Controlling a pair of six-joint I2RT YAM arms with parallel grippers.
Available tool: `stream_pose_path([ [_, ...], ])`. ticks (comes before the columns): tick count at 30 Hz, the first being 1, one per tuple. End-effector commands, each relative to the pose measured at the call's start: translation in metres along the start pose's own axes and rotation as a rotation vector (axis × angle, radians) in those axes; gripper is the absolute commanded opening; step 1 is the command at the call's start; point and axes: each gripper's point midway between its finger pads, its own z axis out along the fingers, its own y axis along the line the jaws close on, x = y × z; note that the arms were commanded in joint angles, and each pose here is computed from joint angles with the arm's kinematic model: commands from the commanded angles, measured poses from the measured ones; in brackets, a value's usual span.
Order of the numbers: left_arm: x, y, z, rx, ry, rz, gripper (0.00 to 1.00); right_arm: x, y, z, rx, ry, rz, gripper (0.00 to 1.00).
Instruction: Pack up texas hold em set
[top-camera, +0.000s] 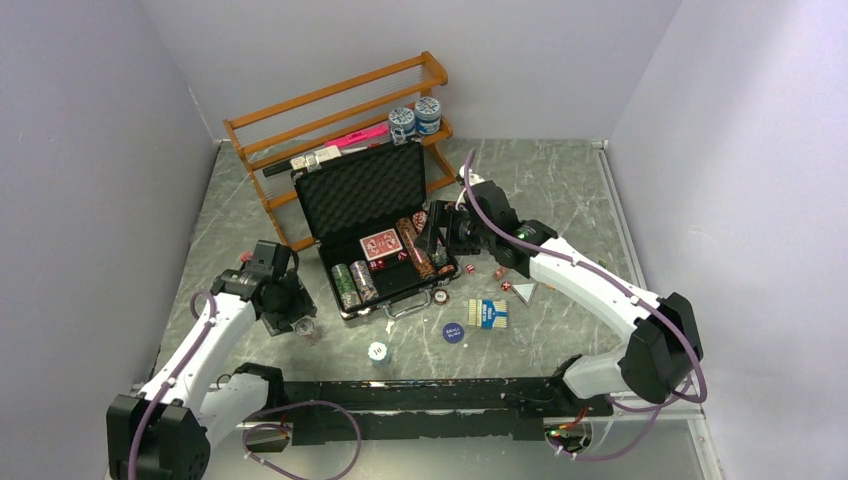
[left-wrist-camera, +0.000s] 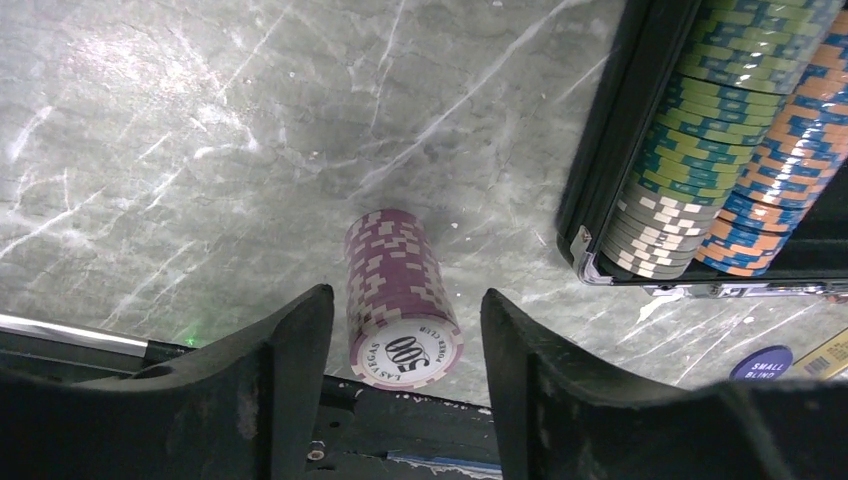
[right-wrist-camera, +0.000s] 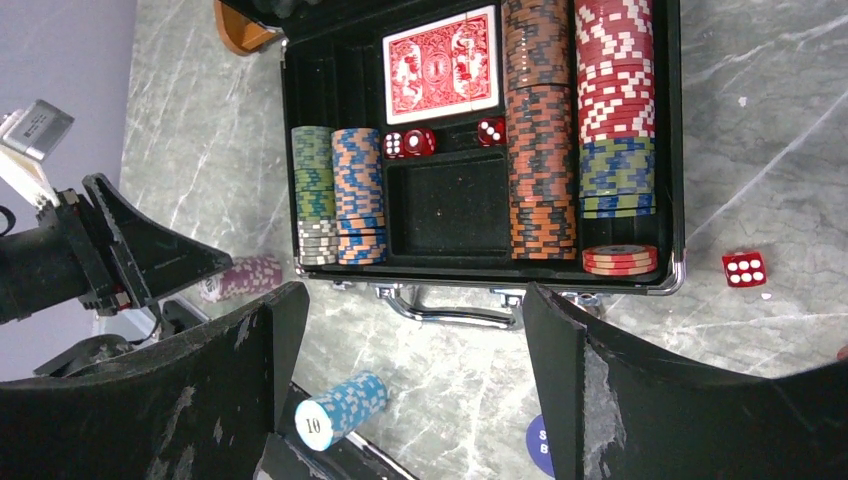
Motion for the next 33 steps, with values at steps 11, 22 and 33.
stream_pose_path([
  [11, 0.019, 0.006, 0.011, -0.028, 0.088, -0.027, 0.47, -0.003, 0.000, -0.004, -0.004, -0.033, -0.015, 0.83],
  [22, -0.069, -0.050, -0.073, 0.223, -0.304, 0.050, 0.05, -0.005, 0.017, 0.002, -0.089, -0.026, 0.009, 0.83],
  [33, -0.092, -0.153, -0.207, 0.920, -0.693, 0.406, 0.05, -0.047, 0.112, -0.008, -0.524, -0.056, 0.392, 0.95],
])
